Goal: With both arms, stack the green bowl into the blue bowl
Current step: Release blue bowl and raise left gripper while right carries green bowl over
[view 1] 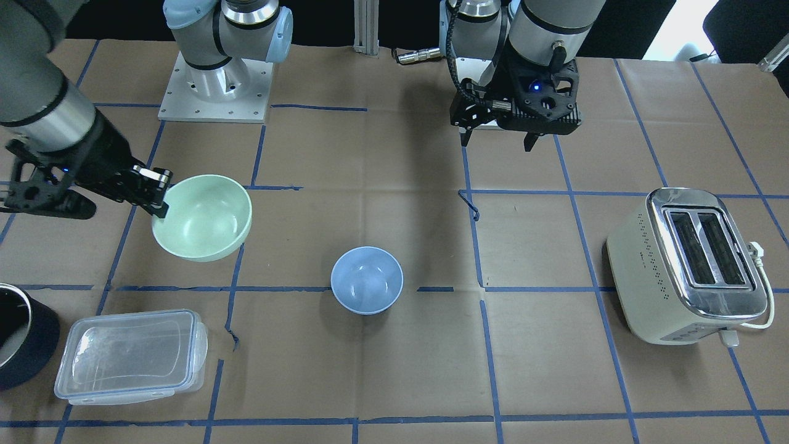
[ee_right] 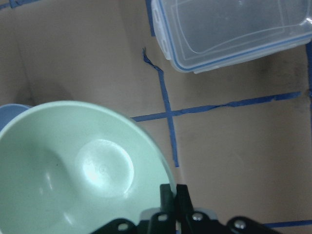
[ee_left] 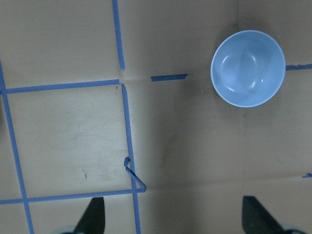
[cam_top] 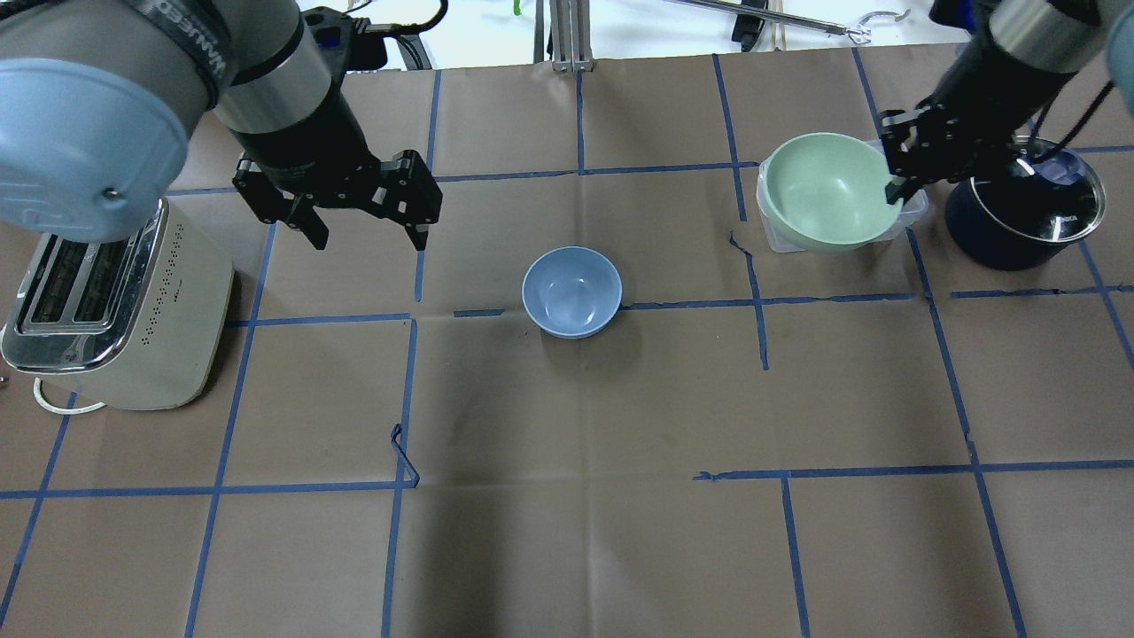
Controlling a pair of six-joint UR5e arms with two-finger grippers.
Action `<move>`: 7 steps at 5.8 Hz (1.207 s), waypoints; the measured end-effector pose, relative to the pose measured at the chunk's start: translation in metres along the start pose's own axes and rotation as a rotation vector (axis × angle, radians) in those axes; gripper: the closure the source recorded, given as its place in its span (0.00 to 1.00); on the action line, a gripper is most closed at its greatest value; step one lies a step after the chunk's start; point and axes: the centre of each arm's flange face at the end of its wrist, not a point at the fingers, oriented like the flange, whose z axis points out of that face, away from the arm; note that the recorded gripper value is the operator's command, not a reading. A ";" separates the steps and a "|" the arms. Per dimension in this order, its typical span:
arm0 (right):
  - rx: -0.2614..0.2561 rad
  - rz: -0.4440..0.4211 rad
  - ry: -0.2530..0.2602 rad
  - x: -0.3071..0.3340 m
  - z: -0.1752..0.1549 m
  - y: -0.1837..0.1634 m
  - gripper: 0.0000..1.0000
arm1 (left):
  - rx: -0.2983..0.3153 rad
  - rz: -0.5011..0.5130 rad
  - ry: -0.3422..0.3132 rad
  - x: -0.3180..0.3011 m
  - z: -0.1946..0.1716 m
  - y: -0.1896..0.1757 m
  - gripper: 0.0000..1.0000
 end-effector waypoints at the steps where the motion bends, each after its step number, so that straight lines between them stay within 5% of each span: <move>1: 0.008 0.034 0.000 -0.058 0.024 0.010 0.96 | 0.007 -0.019 0.006 -0.009 0.001 -0.005 0.02; 4: 0.010 0.074 -0.002 -0.170 0.108 0.037 0.96 | 0.041 -0.037 0.004 -0.018 -0.008 -0.012 0.02; 7: 0.042 0.065 -0.019 -0.156 0.181 0.049 0.96 | 0.041 -0.039 -0.002 -0.019 -0.011 -0.010 0.02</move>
